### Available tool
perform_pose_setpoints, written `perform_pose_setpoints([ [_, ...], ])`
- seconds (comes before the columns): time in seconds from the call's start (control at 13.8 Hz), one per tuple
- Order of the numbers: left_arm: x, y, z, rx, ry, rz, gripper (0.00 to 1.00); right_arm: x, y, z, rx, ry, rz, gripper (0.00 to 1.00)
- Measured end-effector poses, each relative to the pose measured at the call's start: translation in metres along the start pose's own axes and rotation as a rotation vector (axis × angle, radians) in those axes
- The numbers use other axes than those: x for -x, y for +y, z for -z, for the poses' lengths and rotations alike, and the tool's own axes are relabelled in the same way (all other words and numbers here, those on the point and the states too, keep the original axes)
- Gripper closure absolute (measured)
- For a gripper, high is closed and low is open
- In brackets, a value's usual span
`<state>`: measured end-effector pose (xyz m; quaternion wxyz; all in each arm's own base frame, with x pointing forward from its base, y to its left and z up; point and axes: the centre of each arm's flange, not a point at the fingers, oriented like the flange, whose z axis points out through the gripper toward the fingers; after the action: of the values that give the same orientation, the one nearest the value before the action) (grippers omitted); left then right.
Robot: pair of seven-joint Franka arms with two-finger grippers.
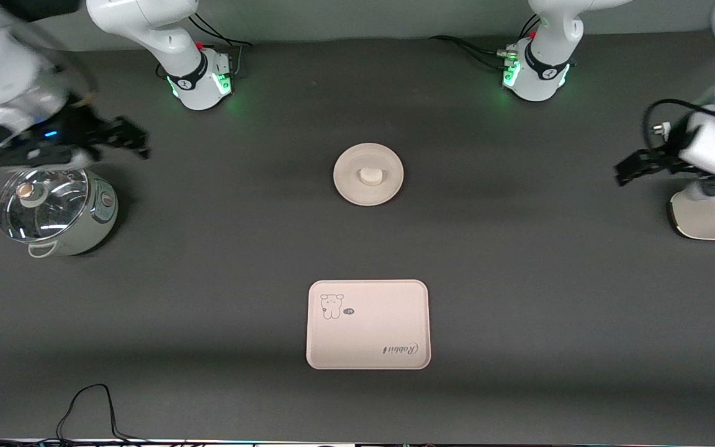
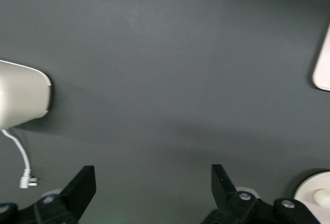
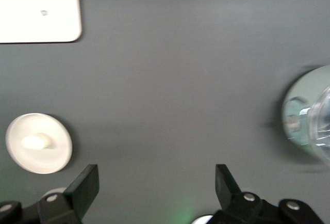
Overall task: Place bun in plate and plate on tray
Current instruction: 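Reach the right gripper down to the rim of the white plate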
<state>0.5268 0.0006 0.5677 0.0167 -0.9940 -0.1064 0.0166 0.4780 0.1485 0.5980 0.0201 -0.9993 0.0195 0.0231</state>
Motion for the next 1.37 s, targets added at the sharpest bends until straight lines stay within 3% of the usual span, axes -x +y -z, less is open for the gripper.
perform_pose_setpoints([
  [0.36, 0.001, -0.011, -0.001, -0.061, -0.012, -0.045, 0.00, 0.087, -0.166, -0.036, -0.020, 0.034, -0.052, 0.00],
  [0.65, -0.001, -0.023, -0.001, -0.069, -0.012, -0.029, 0.00, 0.160, -0.260, -0.078, -0.021, 0.030, 0.036, 0.00],
  [1.09, 0.001, -0.012, 0.000, -0.084, -0.008, -0.045, 0.00, 0.166, -0.275, -0.096, -0.047, -0.013, 0.038, 0.00],
  [1.37, 0.002, -0.008, 0.000, -0.085, -0.009, -0.050, 0.00, 0.160, -0.264, -0.153, -0.070, 0.014, 0.042, 0.00],
])
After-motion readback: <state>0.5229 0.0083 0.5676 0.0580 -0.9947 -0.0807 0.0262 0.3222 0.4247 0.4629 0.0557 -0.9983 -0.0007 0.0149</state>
